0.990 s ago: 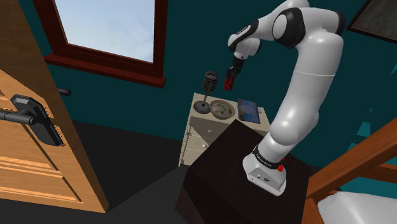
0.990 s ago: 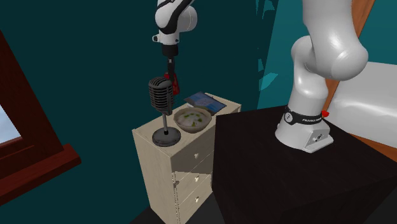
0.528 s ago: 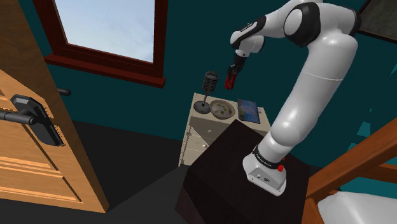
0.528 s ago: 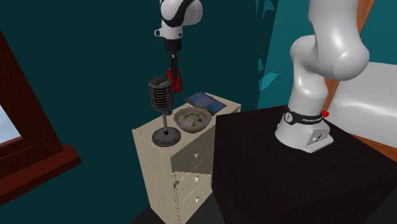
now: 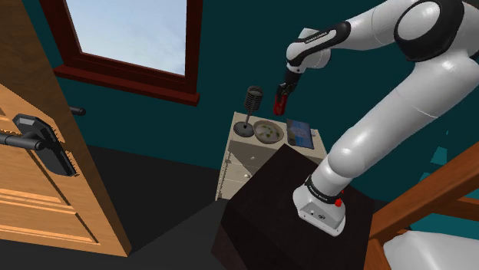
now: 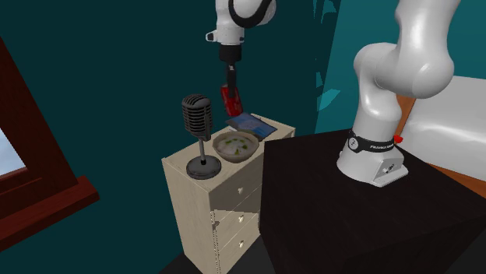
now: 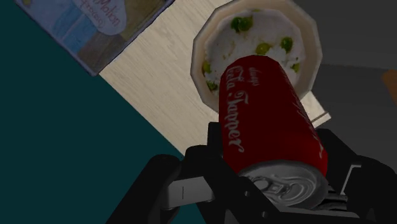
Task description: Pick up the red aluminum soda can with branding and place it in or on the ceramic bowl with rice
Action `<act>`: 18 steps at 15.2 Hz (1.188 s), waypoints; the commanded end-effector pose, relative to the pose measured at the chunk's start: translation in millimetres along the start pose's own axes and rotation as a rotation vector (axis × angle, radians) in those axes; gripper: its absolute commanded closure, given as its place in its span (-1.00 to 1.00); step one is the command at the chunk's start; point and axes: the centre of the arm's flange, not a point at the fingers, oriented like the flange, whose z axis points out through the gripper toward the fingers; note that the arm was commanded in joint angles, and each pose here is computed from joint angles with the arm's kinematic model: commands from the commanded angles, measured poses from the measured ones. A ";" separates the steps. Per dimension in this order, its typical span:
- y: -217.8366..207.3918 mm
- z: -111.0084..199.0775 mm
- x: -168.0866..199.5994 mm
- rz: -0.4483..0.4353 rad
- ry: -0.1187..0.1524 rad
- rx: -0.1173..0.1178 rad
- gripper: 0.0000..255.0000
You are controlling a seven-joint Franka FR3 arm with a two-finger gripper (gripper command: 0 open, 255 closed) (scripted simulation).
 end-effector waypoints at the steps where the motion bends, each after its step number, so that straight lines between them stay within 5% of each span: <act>1: -28.8 -7.2 -21.0 0.000 0.001 -0.003 1.00; 18: -27.6 82.5 -22.9 0.000 0.001 -0.003 1.00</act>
